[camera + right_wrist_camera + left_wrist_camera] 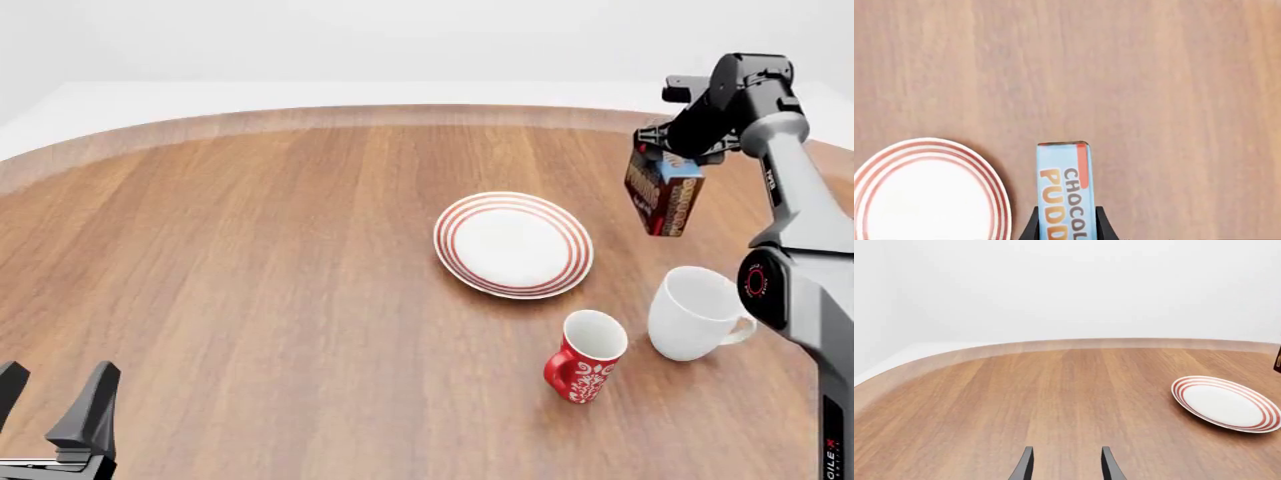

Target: Put the chocolate pudding to the right of the plate.

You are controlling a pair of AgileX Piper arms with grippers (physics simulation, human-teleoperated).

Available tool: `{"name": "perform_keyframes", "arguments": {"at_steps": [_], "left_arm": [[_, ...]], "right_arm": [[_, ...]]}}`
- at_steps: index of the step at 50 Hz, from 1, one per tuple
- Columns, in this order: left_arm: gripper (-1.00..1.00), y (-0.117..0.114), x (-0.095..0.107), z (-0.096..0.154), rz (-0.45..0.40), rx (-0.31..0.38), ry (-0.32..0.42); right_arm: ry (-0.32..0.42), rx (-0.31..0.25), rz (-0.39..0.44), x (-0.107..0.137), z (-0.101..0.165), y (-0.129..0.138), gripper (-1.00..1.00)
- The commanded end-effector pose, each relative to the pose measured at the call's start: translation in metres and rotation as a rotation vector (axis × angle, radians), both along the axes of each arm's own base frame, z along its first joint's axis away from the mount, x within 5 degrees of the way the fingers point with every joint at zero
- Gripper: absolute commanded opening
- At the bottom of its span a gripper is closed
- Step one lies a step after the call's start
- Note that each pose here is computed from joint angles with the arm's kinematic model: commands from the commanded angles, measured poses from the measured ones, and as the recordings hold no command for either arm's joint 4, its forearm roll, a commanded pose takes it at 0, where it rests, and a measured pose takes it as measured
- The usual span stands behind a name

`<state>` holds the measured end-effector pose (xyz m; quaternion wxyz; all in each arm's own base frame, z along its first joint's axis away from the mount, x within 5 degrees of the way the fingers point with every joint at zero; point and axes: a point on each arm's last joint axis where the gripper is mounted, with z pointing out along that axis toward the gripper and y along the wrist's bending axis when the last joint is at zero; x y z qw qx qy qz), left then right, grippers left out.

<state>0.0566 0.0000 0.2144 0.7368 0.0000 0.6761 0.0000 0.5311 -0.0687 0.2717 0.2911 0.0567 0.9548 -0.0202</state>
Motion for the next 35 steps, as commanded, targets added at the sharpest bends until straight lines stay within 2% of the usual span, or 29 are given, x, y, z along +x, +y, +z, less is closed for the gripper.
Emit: {"name": "perform_keyframes", "arguments": {"at_steps": [1, 35], "left_arm": [[1.0, 0.0, 0.0, 0.0, 0.0, 0.0, 0.0], [1.0, 0.0, 0.0, 0.0, 0.0, 0.0, 0.0]], "right_arm": [[0.019, 0.012, -0.017, 0.0, -0.006, -0.001, -1.0], [0.087, 0.035, -0.041, -0.002, -0.028, -0.002, -1.0]]}}
